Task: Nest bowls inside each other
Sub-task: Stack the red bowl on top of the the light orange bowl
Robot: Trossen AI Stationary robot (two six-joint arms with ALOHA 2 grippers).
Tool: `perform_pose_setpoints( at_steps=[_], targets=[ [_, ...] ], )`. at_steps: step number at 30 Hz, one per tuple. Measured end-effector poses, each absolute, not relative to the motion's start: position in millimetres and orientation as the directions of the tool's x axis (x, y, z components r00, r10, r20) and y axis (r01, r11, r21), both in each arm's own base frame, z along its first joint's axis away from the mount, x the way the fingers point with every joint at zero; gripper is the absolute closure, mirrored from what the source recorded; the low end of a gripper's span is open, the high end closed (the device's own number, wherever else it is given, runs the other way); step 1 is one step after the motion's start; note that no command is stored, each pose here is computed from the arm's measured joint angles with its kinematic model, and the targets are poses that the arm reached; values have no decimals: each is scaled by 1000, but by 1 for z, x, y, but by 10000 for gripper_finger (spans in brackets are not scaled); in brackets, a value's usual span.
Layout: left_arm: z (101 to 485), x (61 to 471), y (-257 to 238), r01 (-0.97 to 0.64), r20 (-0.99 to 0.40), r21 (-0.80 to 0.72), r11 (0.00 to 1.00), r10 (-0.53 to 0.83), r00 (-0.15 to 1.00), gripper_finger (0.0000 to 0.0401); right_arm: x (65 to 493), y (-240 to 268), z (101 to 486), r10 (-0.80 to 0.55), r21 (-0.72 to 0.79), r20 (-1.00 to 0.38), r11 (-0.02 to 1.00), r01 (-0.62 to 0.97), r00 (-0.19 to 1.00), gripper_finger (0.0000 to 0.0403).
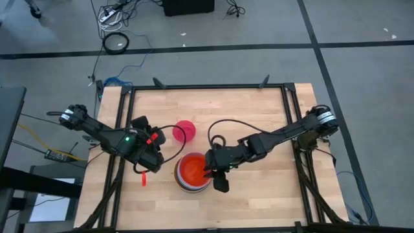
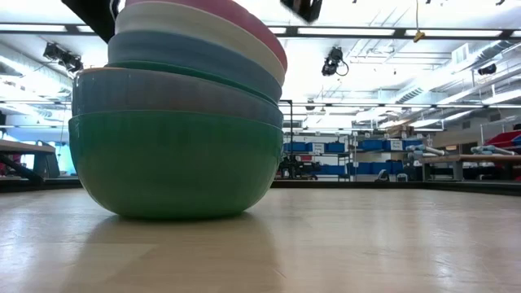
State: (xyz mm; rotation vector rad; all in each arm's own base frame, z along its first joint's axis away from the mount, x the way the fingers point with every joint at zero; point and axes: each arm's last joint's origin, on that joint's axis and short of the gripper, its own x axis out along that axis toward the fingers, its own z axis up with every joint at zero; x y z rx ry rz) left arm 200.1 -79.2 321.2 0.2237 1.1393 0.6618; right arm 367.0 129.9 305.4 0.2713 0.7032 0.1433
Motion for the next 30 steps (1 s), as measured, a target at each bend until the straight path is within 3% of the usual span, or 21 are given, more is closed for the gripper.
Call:
perform_pose_setpoints(
  at_steps=[6,10,15,19,25,30],
  targets=[
    [319,207,-62,-254,-772,553,794,602,201,203,330,126,351,16,119,-529,991,55,849,284],
    [302,214,-45,-131,-787,586,800,600,143,203,300,119,381,-77,87,-459,987,131,885,284],
    [265,223,-29,81,-857,513,855,504,107,204,272,118,405,-119,92,-377,982,165,918,286],
    [240,227,-21,237,-895,446,863,429,123,204,265,120,410,-137,86,-358,980,178,924,287],
    [214,224,1,304,-914,403,863,398,79,204,268,122,399,-158,68,-416,977,204,895,287],
    [215,230,6,365,-916,401,840,362,172,219,278,118,386,-199,53,-477,966,254,856,287]
  ],
)
